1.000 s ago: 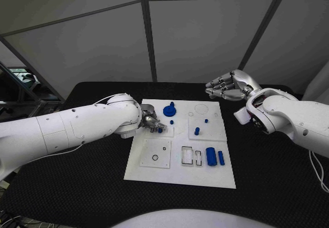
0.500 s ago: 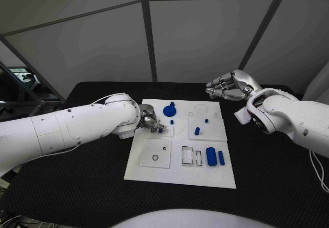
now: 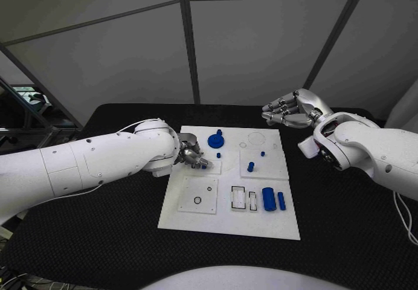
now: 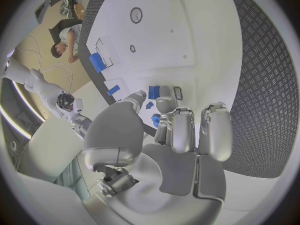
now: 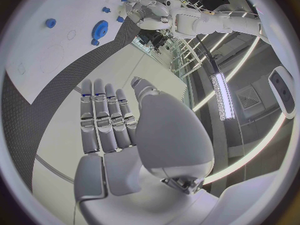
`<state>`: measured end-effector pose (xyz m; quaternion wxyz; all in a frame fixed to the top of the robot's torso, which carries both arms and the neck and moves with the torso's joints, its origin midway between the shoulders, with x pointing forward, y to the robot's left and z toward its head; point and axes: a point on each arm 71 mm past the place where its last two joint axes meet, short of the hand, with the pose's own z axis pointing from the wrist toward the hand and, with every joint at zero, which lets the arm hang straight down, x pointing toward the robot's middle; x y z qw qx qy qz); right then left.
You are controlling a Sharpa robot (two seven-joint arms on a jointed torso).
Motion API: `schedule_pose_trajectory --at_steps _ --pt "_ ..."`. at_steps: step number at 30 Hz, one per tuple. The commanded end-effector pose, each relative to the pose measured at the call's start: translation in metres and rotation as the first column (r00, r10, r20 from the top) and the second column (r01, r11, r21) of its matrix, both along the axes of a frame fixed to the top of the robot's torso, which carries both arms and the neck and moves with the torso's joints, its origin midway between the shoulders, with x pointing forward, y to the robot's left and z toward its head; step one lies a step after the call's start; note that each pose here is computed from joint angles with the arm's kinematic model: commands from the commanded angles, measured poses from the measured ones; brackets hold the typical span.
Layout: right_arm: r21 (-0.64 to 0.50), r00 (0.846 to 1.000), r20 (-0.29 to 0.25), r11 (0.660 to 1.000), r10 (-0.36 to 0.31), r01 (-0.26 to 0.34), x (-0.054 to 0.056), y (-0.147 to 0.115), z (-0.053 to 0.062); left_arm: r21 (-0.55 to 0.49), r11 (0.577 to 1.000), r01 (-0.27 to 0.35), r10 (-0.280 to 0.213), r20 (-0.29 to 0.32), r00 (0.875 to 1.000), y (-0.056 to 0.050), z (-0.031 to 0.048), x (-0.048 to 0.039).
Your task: Assemble the parts on the task board
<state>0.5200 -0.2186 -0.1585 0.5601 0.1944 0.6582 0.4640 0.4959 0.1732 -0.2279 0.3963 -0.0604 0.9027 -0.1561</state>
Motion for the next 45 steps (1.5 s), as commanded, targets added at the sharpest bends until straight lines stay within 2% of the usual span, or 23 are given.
schedule_pose_trajectory --at_steps 1,17,33,45 --pt "0.001 1.000 0.002 1.000 0.010 -0.010 0.000 0.002 0.001 -0.001 1.000 -0.006 0.006 0.001 1.000 -0.001 0.0010 0.0008" --pt "0.000 1.000 -0.004 1.000 0.014 -0.014 0.001 0.003 0.000 -0.052 0.998 -0.033 0.032 -0.020 0.999 -0.005 0.0007 0.0010" --pt "-0.003 1.000 -0.010 1.000 0.016 -0.016 0.002 0.003 -0.001 -0.094 0.994 -0.057 0.054 -0.037 0.998 -0.003 0.0021 -0.0014" --pt "-0.005 1.000 -0.013 1.000 0.015 -0.015 0.002 0.002 -0.001 -0.136 0.990 -0.043 0.041 -0.018 0.999 -0.002 0.0310 0.0057"
